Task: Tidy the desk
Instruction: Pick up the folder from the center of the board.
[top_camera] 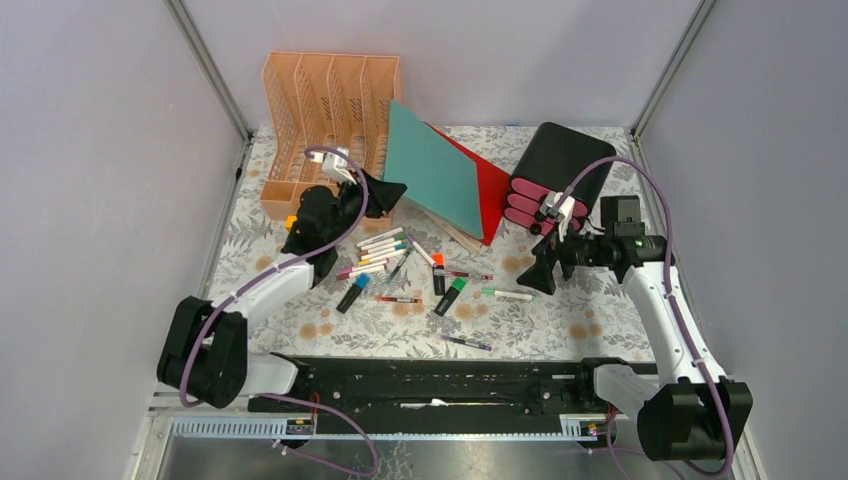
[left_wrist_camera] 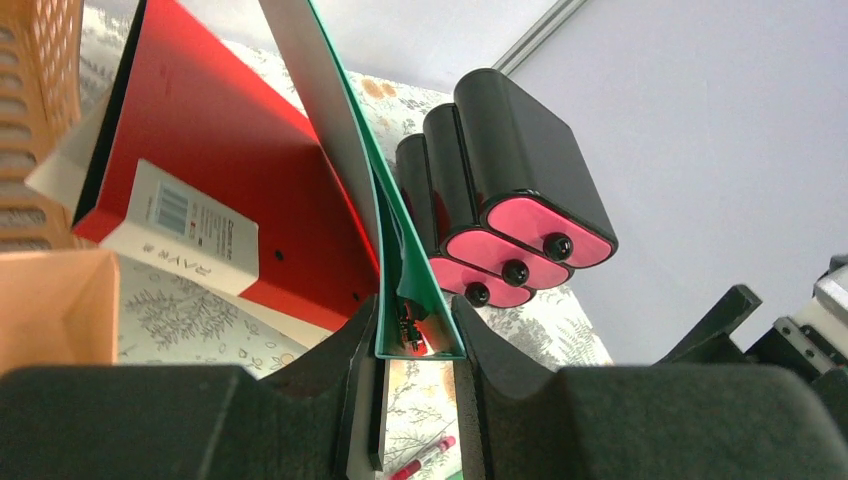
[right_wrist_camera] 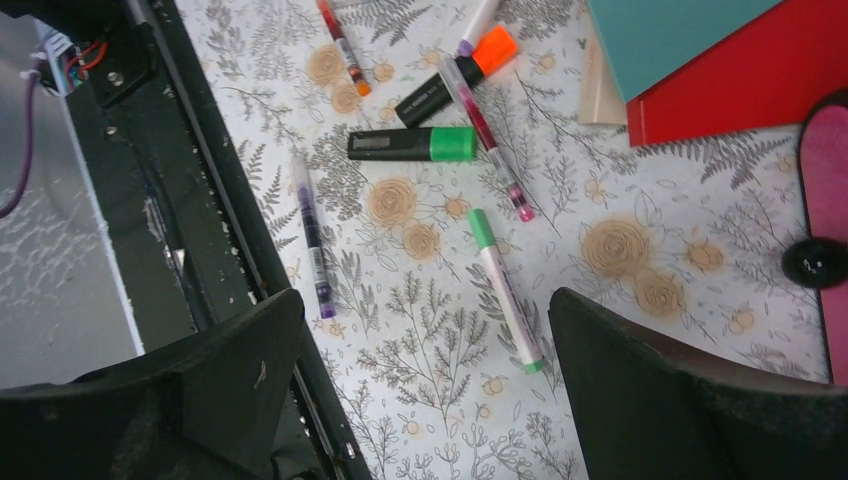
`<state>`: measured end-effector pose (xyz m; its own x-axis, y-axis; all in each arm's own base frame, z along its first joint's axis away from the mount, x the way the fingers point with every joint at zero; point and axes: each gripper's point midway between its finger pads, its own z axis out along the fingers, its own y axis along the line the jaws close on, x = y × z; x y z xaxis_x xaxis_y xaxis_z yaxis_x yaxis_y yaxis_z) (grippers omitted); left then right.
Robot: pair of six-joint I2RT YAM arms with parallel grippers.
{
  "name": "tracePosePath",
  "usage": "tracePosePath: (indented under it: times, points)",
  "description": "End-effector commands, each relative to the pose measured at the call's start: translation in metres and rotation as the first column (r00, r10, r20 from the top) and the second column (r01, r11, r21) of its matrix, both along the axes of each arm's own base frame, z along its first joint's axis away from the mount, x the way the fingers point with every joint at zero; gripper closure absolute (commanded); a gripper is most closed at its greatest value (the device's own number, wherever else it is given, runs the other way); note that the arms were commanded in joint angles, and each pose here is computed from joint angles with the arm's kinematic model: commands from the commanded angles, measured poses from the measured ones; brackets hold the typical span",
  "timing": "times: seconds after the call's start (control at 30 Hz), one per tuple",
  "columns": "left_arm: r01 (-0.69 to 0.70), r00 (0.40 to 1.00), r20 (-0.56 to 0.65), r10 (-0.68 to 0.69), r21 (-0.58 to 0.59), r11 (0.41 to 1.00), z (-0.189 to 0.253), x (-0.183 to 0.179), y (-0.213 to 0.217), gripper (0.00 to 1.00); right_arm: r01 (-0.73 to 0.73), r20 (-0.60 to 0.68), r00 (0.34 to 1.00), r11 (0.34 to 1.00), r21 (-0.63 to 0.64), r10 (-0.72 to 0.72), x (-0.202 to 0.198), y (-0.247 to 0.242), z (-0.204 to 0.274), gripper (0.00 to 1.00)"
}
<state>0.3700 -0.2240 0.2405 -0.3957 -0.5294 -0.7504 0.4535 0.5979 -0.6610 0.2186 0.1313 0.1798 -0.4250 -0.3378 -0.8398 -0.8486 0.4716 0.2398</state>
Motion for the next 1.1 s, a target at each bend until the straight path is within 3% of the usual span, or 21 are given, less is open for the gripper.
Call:
tracePosePath:
  times: [0.0, 0.23, 0.47, 0.7, 1.07]
  points:
    - [0.049, 0.979, 0.191, -0.071, 0.114, 0.992, 0.060, -0.010, -0.002, 1.00, -0.083, 0.038, 0.996, 0.995, 0.061, 0.081, 0.000, 0.014, 0.031, 0.00]
    - [0.109, 0.951, 0.259, -0.166, 0.222, 0.969, 0.090, -0.037, -0.001, 1.00, -0.148, 0.019, 0.989, 0.982, 0.120, 0.147, 0.009, 0.023, 0.063, 0.00]
    - [0.240, 0.923, 0.246, -0.297, 0.235, 0.942, 0.100, -0.075, -0.013, 1.00, -0.113, 0.031, 0.994, 0.979, 0.170, 0.109, 0.040, 0.028, 0.086, 0.00]
    - [0.327, 0.897, 0.243, -0.369, 0.194, 0.925, 0.114, -0.105, -0.016, 1.00, -0.042, -0.008, 0.999, 0.974, 0.222, 0.045, 0.078, 0.033, 0.087, 0.00]
    - [0.571, 0.797, 0.209, -0.567, 0.044, 0.820, 0.120, -0.156, -0.030, 1.00, 0.001, -0.110, 0.994, 0.963, 0.270, 0.030, 0.132, 0.039, 0.080, 0.00]
